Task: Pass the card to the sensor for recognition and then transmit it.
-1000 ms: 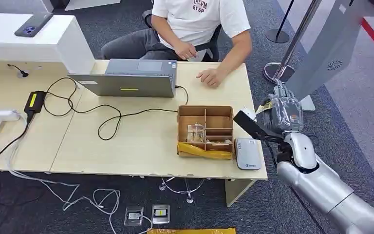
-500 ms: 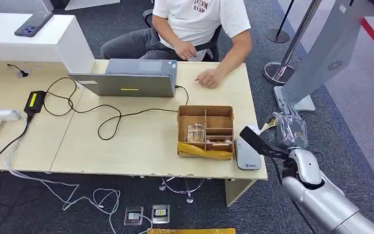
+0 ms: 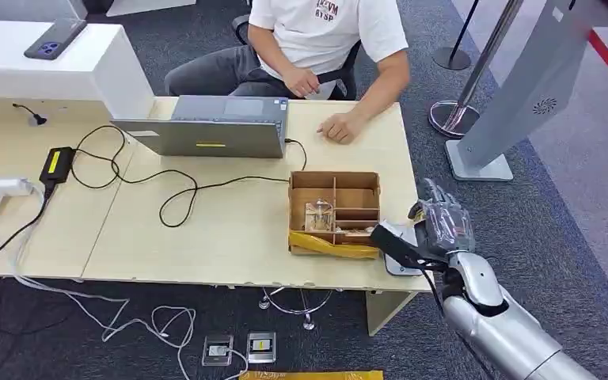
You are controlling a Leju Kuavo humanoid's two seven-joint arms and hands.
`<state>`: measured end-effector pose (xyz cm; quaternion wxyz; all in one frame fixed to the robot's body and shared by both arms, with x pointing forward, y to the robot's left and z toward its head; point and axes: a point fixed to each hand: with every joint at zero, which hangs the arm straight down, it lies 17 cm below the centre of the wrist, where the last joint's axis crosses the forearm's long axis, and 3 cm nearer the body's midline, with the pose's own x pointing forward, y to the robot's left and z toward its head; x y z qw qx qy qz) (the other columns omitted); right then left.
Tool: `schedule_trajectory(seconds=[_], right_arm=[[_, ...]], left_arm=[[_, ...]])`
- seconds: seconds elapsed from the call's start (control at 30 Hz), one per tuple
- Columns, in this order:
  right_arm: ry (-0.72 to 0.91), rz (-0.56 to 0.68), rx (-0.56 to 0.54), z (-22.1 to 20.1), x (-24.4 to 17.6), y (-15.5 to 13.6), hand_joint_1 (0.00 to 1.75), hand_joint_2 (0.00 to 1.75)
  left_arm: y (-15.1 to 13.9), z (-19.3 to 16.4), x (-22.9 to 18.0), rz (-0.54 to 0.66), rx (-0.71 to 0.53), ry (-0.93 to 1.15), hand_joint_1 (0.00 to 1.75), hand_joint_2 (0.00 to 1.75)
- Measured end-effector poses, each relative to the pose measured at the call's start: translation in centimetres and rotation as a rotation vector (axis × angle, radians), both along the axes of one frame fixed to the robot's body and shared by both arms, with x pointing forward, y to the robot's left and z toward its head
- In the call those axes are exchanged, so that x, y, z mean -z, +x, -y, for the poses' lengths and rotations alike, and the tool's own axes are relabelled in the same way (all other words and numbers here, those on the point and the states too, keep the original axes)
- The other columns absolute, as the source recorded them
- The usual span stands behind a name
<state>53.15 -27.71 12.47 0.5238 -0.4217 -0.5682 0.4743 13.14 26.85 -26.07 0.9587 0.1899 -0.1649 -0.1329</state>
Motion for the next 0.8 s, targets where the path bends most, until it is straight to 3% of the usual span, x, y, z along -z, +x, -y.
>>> schedule_trajectory(seconds=[0.8], right_arm=[[0.034, -0.079, -0.009, -1.3, 3.9, -1.0, 1.75, 1.75]], left_arm=[[-0.1, 0.0, 0.0, -0.005, -0.017, -0.003, 0.00, 0.00]])
